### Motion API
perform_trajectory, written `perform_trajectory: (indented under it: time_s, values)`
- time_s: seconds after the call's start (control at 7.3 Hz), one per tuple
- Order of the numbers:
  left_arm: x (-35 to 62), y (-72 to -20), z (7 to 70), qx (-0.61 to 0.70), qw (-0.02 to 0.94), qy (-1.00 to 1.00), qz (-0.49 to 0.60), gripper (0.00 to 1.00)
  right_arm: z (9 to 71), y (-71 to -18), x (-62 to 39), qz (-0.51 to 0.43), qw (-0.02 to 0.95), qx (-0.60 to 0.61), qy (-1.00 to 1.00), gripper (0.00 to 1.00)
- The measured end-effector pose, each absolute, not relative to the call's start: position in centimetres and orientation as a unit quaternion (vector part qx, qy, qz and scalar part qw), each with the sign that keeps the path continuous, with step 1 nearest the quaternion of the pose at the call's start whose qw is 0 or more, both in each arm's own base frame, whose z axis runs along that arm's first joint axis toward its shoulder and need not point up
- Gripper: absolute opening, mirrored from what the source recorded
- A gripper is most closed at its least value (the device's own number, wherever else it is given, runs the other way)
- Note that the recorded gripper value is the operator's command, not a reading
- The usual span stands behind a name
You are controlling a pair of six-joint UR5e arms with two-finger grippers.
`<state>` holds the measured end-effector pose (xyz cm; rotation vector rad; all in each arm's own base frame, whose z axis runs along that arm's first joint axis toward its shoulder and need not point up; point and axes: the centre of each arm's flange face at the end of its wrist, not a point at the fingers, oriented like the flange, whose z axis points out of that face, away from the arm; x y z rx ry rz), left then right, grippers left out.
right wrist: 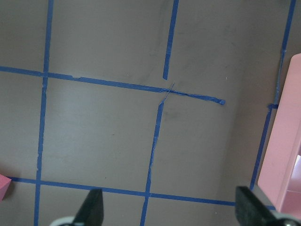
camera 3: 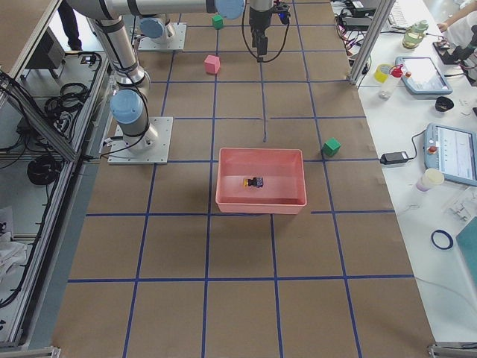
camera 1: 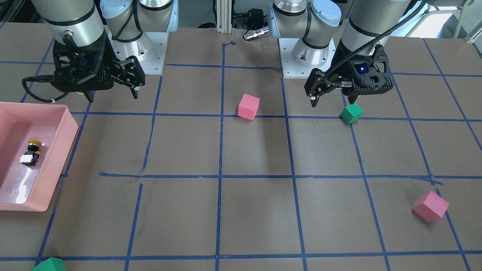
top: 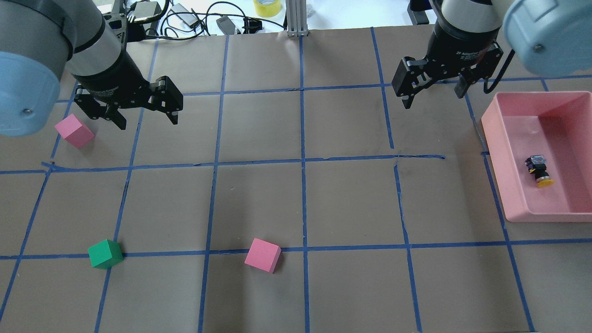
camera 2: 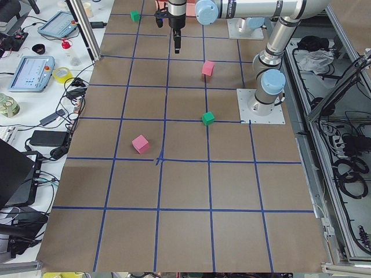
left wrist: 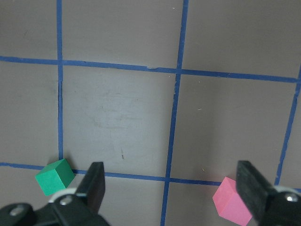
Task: Align button upright
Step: 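Move the right gripper over the pink tray down to the black button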
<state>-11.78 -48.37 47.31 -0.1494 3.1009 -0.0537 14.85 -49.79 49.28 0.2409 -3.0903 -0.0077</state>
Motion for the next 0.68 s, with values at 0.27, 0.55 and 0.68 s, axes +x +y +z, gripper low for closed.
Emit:
perform_trajectory:
  time_s: [0.27, 0.55, 0.68]
  values:
    - [-11.7, -48.4, 47.4, -0.048, 0.021, 0.998, -0.019, 1.00, 48.8, -50.5, 12.9, -0.006, 0.022, 0.073, -0.997, 1.00]
    - [-11.7, -48.4, 47.3, -0.048, 0.022, 0.998, -0.018, 1.00, 47.8, -52.2, 5.6, -0.018, 0.022, 0.071, -0.997, 1.00]
    - [-11.7, -48.4, 47.2, -0.048, 0.022, 0.998, -0.018, 1.00, 45.7, -53.3, -0.7, -0.029, 0.013, 0.066, -0.997, 1.00]
